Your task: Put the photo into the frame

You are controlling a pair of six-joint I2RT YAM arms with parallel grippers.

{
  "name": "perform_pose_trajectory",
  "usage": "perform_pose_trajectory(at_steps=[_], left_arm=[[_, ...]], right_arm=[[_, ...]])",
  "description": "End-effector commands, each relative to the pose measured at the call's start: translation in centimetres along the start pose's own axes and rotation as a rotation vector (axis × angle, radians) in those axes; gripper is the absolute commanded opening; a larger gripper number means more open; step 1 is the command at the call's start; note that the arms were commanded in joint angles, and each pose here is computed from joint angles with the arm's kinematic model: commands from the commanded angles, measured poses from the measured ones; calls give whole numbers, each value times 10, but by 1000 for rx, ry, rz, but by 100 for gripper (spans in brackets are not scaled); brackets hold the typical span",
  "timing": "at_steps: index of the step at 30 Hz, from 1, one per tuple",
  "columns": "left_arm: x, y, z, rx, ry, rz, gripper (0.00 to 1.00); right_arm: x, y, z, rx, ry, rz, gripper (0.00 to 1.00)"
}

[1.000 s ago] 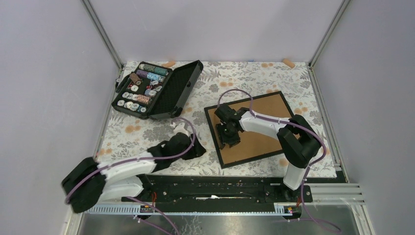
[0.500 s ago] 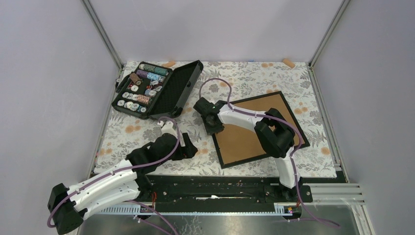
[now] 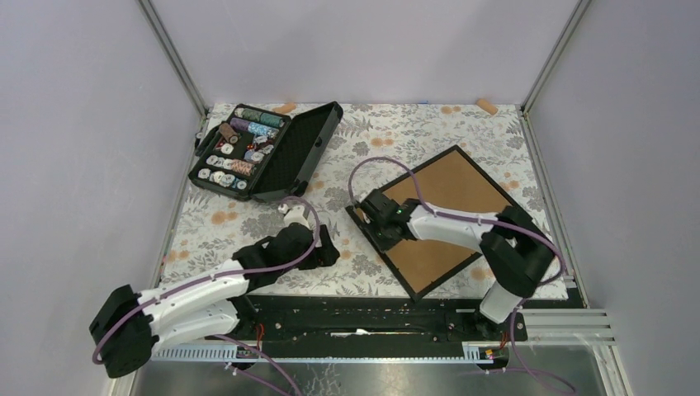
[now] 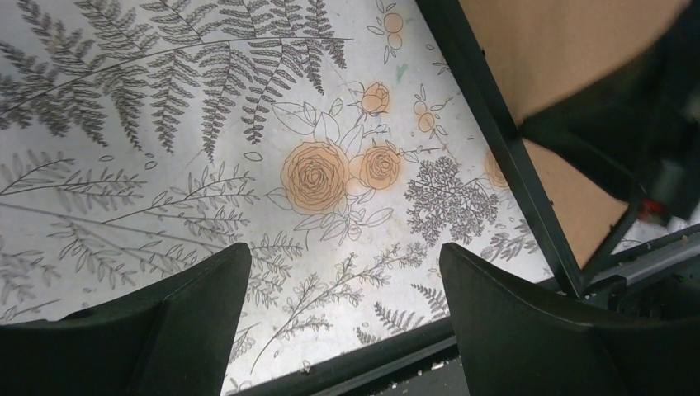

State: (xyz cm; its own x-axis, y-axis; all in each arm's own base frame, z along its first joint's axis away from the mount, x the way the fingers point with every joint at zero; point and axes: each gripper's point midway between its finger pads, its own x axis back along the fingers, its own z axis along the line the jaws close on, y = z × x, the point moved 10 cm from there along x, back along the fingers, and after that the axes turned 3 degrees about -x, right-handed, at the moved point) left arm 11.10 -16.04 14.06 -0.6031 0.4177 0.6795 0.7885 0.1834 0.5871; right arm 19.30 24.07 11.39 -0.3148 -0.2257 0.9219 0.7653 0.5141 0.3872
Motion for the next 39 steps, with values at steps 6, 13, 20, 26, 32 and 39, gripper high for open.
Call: perform_pose_trajectory(at_steps=[6, 13, 20, 26, 32, 39], left_arm=[[-42, 10, -38, 37, -134, 29, 83], [-61, 19, -36, 247, -5, -105, 76], [-94, 21, -46, 346, 72, -85, 66], [-109, 8, -39, 373, 54, -78, 54], [-112, 6, -36, 345, 112, -62, 45], [-119, -5, -27, 329, 126, -40, 44]], right_arm=[[35, -34, -1, -47, 90, -5, 42], [66, 4, -2, -258, -43, -155, 64], [41, 33, -7, -259, -22, -56, 40], [14, 42, 1, -262, 74, 14, 27], [-4, 40, 6, -247, 105, 68, 22], [-7, 45, 4, -259, 65, 60, 22]])
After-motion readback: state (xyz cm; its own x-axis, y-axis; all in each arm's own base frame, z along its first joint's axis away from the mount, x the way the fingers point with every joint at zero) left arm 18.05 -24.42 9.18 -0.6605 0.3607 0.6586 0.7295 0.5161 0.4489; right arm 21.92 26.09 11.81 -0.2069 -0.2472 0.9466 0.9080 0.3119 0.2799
